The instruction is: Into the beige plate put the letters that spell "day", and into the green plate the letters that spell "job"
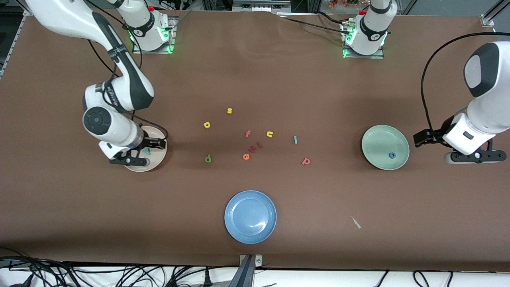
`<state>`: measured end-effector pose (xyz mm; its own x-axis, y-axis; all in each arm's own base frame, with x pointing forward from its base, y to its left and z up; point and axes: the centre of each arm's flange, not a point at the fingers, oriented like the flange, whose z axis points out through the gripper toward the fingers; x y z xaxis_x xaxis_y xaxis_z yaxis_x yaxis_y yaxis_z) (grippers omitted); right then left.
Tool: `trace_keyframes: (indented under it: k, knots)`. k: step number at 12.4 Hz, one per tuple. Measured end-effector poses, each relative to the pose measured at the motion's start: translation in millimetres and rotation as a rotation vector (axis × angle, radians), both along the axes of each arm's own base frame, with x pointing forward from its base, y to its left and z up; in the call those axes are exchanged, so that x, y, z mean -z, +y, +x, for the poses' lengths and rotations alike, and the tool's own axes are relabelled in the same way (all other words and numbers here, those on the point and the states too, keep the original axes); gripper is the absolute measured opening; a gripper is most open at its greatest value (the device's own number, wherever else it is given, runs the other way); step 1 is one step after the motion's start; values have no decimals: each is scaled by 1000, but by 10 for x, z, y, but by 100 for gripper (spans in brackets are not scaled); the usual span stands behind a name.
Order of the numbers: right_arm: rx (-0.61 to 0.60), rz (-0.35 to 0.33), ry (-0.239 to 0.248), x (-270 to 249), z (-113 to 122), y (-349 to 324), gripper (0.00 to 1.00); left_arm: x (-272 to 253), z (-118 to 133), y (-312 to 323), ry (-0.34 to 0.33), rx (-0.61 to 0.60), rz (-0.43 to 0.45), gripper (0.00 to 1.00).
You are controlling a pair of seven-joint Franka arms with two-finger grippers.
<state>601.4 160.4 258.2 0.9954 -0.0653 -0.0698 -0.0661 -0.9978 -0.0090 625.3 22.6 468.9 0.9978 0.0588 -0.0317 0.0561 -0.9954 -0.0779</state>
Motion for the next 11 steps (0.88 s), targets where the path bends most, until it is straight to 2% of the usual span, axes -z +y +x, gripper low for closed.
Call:
trace_keyframes:
  k: [3, 6, 8, 11]
  knots:
    - [55, 50, -30, 171, -50, 856, 84, -57, 11, 46, -14, -22, 0, 100]
    - [52, 52, -24, 329, -160, 1440, 83, -67, 25, -487, -23, -33, -16, 100]
    - [31, 23, -33, 483, -181, 1559, 83, 195, 16, -1176, 12, -56, -31, 100]
    - [23, 13, -65, 704, -176, 1603, 83, 975, 76, -2022, 92, -115, -26, 100]
